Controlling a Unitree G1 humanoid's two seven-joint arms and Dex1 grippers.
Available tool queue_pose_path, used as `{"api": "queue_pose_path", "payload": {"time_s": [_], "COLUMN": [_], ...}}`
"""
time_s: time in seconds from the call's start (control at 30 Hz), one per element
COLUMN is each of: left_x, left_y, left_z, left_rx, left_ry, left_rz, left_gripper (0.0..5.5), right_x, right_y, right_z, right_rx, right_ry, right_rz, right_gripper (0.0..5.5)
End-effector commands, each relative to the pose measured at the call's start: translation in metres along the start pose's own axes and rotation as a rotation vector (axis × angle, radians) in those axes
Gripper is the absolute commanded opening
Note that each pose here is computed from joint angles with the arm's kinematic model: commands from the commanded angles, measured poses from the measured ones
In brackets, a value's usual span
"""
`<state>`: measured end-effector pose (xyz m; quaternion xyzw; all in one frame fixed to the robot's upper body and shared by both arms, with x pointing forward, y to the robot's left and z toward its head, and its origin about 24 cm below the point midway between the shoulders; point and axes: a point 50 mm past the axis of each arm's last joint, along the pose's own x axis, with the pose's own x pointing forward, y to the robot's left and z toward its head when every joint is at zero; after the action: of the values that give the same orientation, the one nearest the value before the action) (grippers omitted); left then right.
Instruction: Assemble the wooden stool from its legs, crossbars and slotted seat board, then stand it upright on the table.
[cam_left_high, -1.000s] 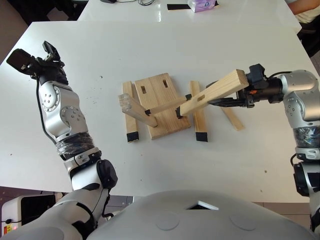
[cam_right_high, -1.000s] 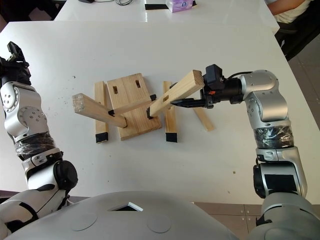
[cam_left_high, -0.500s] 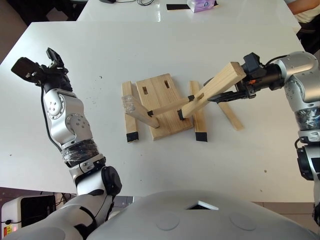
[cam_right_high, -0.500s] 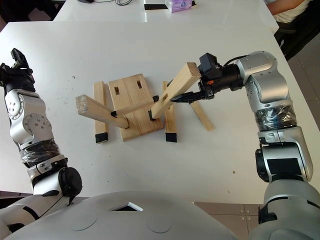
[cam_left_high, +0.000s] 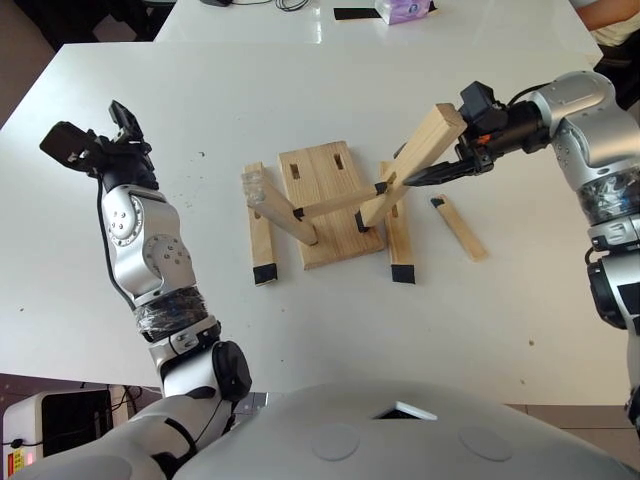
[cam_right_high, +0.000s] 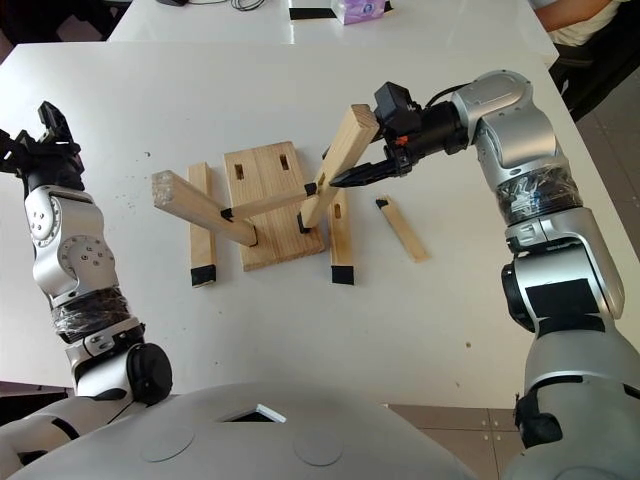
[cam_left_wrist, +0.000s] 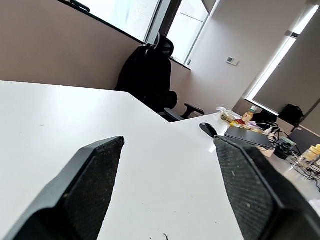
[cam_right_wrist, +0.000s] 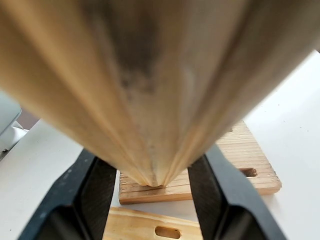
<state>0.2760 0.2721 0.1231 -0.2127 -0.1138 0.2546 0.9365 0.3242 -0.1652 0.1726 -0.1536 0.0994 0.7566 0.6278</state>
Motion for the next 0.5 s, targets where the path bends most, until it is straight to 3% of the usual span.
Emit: {"api": "queue_pose_path", "payload": {"time_s": [0.03,0.5], "left_x": [-0.006,-0.037], "left_y": [-0.004,-0.032], "left_z": [0.0,-0.015], "left_rx": [0.0,-0.012], "left_ry": [-0.006,0.03], "left_rz": [-0.032,-0.102], "left_gripper": [3.34,3.34], "right_x": [0.006,0.016], "right_y": [-0.003,0.002], "right_z": [-0.004,-0.009], "right_rx": [0.025,-0.04], "right_ry": [0.073,0.105], "right_rz": [0.034,0.06], "right_gripper": [2.04,2.04]}}
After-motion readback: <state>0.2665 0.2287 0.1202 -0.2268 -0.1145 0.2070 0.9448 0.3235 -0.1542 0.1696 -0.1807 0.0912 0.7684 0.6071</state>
